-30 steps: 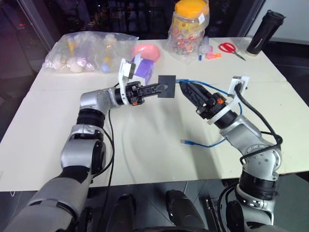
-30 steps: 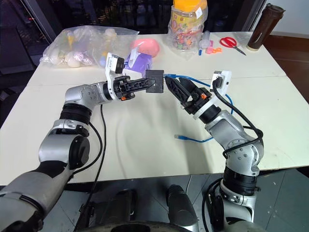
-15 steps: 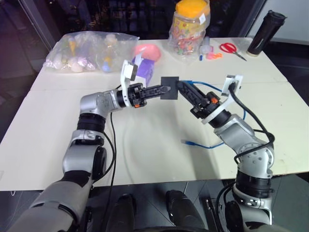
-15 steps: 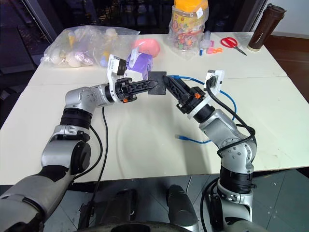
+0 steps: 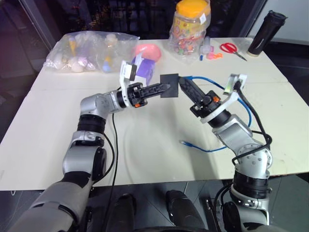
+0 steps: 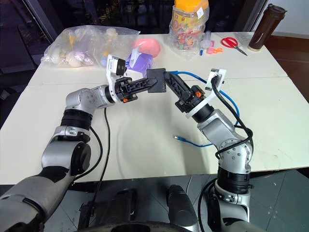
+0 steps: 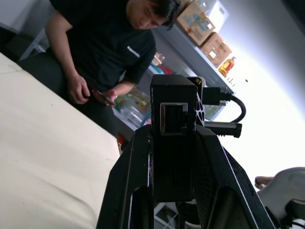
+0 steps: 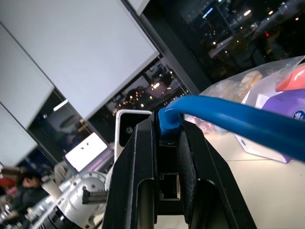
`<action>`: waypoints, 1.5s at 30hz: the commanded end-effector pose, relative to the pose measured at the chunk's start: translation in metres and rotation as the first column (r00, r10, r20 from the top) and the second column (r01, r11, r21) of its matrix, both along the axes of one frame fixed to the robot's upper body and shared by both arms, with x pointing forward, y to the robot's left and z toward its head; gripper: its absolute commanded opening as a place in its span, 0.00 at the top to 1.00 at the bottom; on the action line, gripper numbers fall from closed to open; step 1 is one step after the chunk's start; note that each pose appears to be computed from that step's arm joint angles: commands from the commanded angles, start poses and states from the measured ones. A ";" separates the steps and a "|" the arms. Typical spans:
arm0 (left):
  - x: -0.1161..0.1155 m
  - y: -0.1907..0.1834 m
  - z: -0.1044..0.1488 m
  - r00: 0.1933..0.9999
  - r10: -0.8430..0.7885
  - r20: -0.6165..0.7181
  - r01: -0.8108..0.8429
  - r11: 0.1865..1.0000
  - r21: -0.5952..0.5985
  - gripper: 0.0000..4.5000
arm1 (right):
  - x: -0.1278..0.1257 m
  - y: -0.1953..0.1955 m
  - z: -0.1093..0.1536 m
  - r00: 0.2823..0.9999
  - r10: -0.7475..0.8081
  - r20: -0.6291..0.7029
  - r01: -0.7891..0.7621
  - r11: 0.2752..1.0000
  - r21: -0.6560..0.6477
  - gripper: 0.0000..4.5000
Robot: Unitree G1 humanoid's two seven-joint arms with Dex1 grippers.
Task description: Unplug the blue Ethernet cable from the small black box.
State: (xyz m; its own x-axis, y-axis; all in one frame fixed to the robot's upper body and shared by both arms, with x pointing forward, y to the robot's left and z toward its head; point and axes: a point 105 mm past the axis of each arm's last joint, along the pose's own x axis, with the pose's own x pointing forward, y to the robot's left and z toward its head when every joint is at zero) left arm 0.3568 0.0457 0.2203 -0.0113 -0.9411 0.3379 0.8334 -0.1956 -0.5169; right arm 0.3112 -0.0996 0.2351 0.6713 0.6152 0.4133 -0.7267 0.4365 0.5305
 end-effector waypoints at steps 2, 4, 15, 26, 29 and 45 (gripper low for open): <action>0.014 0.028 0.011 0.988 0.134 0.070 -0.136 0.991 0.019 0.89 | 0.010 -0.059 0.010 0.977 -0.213 -0.015 0.214 0.973 0.091 0.99; 0.017 0.035 0.010 0.984 0.162 0.076 -0.164 0.986 0.032 0.89 | 0.011 -0.067 0.008 0.969 -0.246 -0.022 0.247 0.966 0.076 0.99; 0.053 0.005 -0.034 0.761 0.356 0.542 -0.557 0.787 0.264 0.89 | 0.064 -0.112 -0.065 0.809 -0.546 -0.217 0.465 0.821 -0.330 0.99; 0.062 -0.031 -0.058 0.580 0.441 0.685 -0.720 0.671 0.178 0.89 | 0.087 -0.137 -0.100 0.700 -0.673 -0.236 0.482 0.690 -0.540 0.40; 0.062 -0.038 -0.072 0.543 0.444 0.712 -0.755 0.630 0.183 0.89 | 0.058 -0.115 -0.115 0.751 -0.599 -0.278 0.352 0.719 -0.599 0.08; 0.060 -0.018 -0.093 0.621 0.424 0.658 -0.719 0.644 0.263 0.31 | 0.006 -0.112 -0.110 0.754 -0.610 -0.243 0.377 0.705 -0.601 0.07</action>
